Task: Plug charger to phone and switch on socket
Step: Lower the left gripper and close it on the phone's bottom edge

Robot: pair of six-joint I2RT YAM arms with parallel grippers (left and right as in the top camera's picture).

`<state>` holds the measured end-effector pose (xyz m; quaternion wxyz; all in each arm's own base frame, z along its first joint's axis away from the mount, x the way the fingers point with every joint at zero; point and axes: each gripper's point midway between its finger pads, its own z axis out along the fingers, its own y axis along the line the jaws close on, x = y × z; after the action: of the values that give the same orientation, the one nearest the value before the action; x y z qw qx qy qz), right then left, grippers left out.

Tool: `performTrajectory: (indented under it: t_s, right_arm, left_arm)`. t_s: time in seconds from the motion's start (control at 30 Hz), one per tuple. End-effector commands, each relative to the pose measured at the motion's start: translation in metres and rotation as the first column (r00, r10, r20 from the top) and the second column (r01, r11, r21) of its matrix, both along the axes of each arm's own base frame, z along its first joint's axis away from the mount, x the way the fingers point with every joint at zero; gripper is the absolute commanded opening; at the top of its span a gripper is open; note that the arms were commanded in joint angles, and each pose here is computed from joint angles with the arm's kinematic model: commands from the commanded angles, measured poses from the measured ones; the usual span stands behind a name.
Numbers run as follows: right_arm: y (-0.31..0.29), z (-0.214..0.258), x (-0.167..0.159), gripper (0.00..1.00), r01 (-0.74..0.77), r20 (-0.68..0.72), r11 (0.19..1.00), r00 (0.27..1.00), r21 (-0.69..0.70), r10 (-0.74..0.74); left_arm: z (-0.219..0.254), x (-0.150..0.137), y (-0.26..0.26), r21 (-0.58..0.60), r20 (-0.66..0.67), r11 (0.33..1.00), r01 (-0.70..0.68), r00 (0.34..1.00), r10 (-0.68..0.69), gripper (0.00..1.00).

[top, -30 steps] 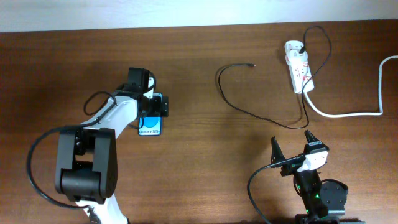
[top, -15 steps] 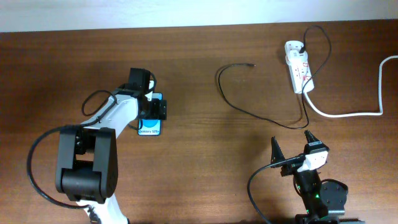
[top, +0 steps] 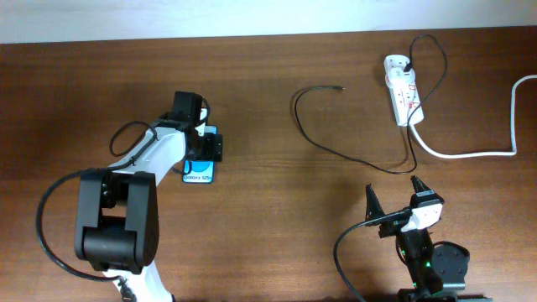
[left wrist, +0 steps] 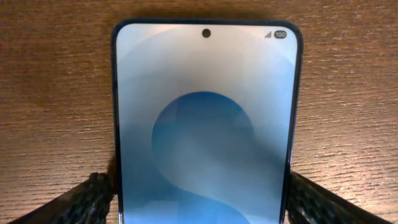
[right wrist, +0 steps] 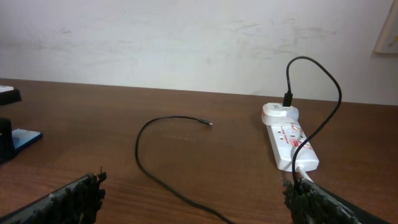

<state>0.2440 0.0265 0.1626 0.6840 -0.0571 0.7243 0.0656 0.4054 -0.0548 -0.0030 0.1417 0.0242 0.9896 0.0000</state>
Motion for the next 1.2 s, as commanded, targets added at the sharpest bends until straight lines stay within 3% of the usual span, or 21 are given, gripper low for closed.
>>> performTrajectory:
  t_s: [0.0, 0.23, 0.37, 0.53, 0.57, 0.63, 0.67, 1.17]
  right_arm:
    - [-0.0026, -0.0027, 0.0002, 0.98, 0.014, -0.007, 1.000, 1.000, 0.011, -0.014]
    - [-0.0026, -0.0027, 0.0002, 0.98, 0.014, -0.007, 1.000, 1.000, 0.011, -0.014]
    - [-0.0026, -0.0027, 0.0002, 0.98, 0.014, -0.007, 1.000, 1.000, 0.011, -0.014]
    - [-0.0026, -0.0026, 0.0002, 0.98, 0.014, -0.007, 1.000, 1.000, 0.011, -0.014]
    - [-0.0026, -0.0027, 0.0002, 0.98, 0.014, -0.007, 1.000, 1.000, 0.011, -0.014]
    - [-0.0026, -0.0027, 0.0002, 0.98, 0.014, -0.007, 1.000, 1.000, 0.011, -0.014]
    - [-0.0026, -0.0027, 0.0002, 0.98, 0.014, -0.007, 1.000, 1.000, 0.011, -0.014]
    - [-0.0026, -0.0027, 0.0002, 0.98, 0.014, -0.007, 1.000, 1.000, 0.011, -0.014]
  left_arm:
    - [-0.0515, -0.0449, -0.0101, -0.075, -0.179, 0.997, -0.005, 0.984, -0.008, 0.79]
    - [-0.0523, -0.0455, -0.0100, -0.078, -0.182, 0.996, -0.038, 0.983, 0.024, 0.69]
    - [-0.0525, -0.0473, -0.0098, -0.083, -0.195, 0.991, -0.106, 0.977, 0.088, 0.78]
    - [-0.0526, -0.0491, -0.0096, -0.093, -0.217, 0.959, -0.268, 0.946, 0.243, 0.79]
    - [-0.0528, -0.0502, -0.0094, -0.091, -0.220, 0.959, -0.268, 0.945, 0.243, 0.82]
    - [-0.0529, -0.0511, -0.0091, -0.089, -0.224, 0.959, -0.268, 0.944, 0.243, 0.98]
    - [-0.0528, -0.0509, -0.0095, -0.090, -0.223, 0.960, -0.267, 0.944, 0.242, 0.99]
    - [-0.0542, -0.0503, -0.0004, -0.039, -0.200, 0.971, -0.234, 0.954, 0.222, 0.99]
